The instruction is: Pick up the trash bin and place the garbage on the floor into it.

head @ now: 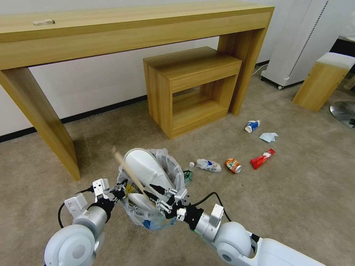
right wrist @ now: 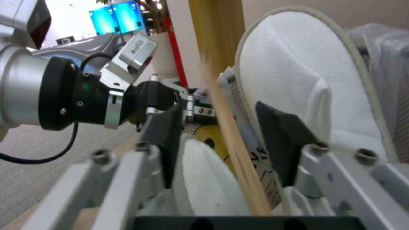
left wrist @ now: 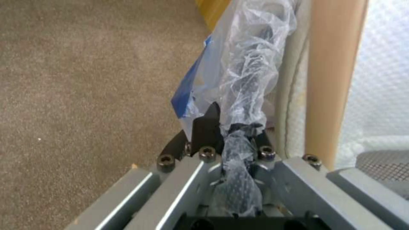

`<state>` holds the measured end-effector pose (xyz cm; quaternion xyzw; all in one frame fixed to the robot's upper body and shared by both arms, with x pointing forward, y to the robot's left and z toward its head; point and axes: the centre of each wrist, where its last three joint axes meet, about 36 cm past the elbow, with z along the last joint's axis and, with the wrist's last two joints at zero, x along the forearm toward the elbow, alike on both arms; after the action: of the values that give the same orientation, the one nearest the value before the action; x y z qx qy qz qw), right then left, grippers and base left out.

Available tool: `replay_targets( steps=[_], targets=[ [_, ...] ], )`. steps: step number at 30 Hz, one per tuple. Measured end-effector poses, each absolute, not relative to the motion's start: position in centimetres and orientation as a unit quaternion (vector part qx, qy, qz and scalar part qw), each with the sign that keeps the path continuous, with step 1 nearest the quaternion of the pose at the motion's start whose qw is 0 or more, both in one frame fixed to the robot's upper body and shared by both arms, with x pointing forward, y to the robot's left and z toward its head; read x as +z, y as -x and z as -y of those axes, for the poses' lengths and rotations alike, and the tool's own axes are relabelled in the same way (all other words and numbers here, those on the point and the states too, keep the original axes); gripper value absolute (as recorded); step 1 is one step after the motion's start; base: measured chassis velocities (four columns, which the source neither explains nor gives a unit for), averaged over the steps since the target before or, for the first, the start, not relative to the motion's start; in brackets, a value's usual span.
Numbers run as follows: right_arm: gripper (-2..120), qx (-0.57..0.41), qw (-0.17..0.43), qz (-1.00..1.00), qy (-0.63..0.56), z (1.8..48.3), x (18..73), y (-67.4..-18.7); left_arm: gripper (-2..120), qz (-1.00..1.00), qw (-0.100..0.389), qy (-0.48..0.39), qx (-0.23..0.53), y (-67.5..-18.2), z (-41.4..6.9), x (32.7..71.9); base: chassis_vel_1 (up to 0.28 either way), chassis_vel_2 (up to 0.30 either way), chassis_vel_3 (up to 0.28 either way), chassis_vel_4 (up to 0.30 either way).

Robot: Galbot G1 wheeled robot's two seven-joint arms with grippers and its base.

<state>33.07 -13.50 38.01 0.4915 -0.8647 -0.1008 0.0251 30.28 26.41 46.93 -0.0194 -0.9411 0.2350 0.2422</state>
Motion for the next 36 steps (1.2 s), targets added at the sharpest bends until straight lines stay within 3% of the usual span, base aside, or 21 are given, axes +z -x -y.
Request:
replay_targets(
  steps=[10,14,36],
  targets=[
    [85,-0.102,0.019,0.866,-0.488,13.6,38.0,-33.4,1,0.940,0.245,0.019,0.235,-30.4,-26.4,46.7,0.000,0.000,0.000,0.000],
    [93,-0.103,0.015,0.868,-0.486,13.6,38.1,-33.6,1,0.940,0.245,0.019,0.236,-30.3,-26.4,46.7,0.000,0.000,0.000,0.000],
    [93,-0.174,-0.069,0.897,-0.401,15.6,44.9,-37.0,1,0.938,0.258,-0.001,0.230,-30.7,-27.2,45.0,0.000,0.000,0.000,0.000]
  ],
)
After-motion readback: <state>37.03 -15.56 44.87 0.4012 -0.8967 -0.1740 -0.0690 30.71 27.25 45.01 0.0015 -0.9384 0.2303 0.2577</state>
